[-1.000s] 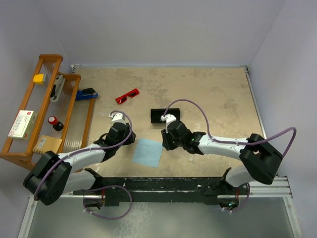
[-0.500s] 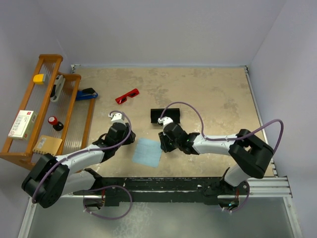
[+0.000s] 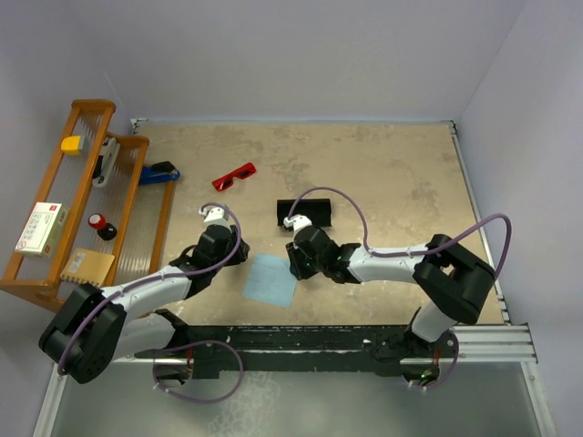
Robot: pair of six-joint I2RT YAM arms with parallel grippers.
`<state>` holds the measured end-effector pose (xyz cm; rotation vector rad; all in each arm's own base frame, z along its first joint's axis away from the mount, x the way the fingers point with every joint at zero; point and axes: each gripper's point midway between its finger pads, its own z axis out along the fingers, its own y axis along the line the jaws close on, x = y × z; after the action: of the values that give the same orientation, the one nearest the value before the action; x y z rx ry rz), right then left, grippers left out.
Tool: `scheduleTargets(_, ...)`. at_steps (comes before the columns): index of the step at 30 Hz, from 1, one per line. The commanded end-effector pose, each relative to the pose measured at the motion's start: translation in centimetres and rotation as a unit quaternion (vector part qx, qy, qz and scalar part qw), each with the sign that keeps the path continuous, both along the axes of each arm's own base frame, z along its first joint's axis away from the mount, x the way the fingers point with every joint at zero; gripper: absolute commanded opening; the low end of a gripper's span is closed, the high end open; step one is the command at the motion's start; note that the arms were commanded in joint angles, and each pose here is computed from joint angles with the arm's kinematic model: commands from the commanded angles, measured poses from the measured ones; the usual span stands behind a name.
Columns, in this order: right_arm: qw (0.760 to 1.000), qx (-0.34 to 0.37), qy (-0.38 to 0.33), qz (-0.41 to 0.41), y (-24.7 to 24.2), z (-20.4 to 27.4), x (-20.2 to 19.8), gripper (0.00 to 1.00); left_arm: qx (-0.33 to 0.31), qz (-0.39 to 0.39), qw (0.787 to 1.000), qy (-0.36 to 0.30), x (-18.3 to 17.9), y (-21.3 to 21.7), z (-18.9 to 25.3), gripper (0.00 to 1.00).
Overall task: Organize the sunglasses
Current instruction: Fold the glasses cleaning cloth at the center of the board.
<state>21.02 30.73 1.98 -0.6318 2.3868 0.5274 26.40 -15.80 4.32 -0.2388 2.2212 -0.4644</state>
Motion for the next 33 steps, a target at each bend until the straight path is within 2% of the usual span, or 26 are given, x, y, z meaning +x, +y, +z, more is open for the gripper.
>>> scheduleTargets(1, 1.000, 0.001, -0.004, -0.005, 0.8, 0.3, 0.3, 0.26, -0.006, -0.006, 1.000, -0.023, 0.8, -0.5, 1.4, 0.28)
scheduleTargets(5, 1.000, -0.005, -0.009, -0.013, 0.5, 0.5, 0.5, 0.28, -0.006, -0.008, 1.000, -0.021, 0.6, -0.5, 1.2, 0.28)
scheduleTargets(8, 1.000, -0.008, -0.013, -0.015, 0.3, 0.6, 0.6, 0.14, -0.007, -0.008, 1.000, -0.022, 0.6, -0.5, 1.2, 0.28)
scheduleTargets(15, 0.999, -0.020, -0.013, -0.028, -0.5, 0.7, 0.7, 0.12, -0.010, -0.014, 1.000, -0.021, 0.5, -0.7, 1.1, 0.28)
scheduleTargets(21, 0.998, -0.047, -0.041, -0.004, -0.8, 1.5, 1.4, 0.03, -0.014, -0.016, 1.000, -0.023, 0.4, -0.9, 1.3, 0.27)
scheduleTargets(27, 0.995, -0.083, -0.057, 0.025, -0.4, 1.6, 2.6, 0.02, -0.026, -0.036, 0.999, -0.027, 0.3, -1.7, 1.6, 0.27)
scheduleTargets(33, 0.994, -0.087, -0.051, 0.035, 0.1, 1.3, 3.1, 0.02, -0.030, -0.074, 0.996, -0.029, 0.0, -3.3, 1.6, 0.28)
